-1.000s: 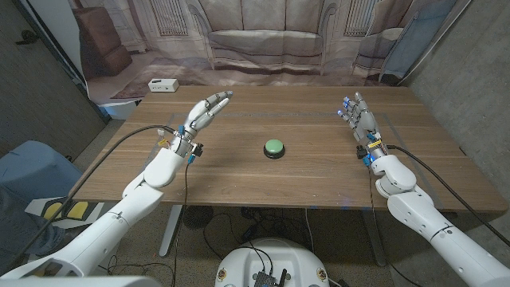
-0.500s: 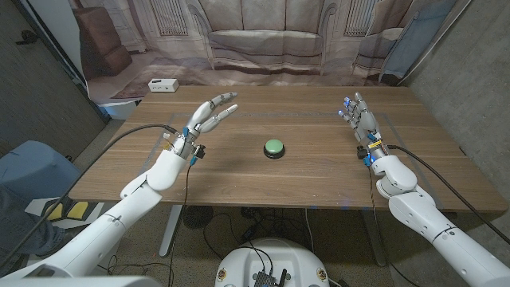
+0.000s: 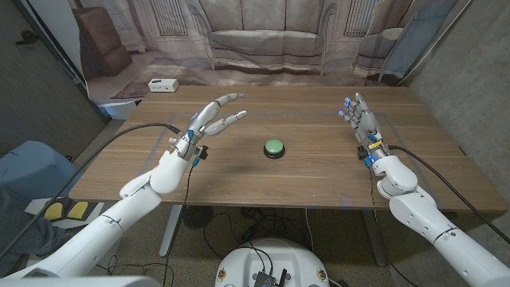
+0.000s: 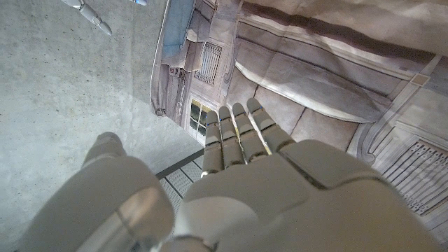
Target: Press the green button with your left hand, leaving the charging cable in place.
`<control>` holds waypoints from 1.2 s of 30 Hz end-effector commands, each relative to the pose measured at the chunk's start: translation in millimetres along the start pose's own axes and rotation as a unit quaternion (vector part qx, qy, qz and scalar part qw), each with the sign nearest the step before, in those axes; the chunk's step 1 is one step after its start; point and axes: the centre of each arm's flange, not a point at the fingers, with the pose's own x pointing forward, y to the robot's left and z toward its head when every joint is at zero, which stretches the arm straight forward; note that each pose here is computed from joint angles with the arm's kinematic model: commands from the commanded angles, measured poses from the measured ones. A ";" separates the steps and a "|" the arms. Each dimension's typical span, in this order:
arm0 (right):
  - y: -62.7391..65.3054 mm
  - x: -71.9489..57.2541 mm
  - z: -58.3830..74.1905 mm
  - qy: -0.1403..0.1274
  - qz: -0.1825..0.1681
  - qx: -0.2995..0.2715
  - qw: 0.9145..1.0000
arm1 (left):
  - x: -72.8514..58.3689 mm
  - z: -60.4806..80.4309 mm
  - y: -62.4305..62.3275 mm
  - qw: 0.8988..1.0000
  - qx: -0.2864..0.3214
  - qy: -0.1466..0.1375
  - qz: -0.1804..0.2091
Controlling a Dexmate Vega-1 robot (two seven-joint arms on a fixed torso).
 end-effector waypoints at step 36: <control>-4.5 -12.9 0.1 -0.003 -0.011 0.005 1.000 | 19.5 39.0 -12.6 0.970 0.231 -0.031 -0.075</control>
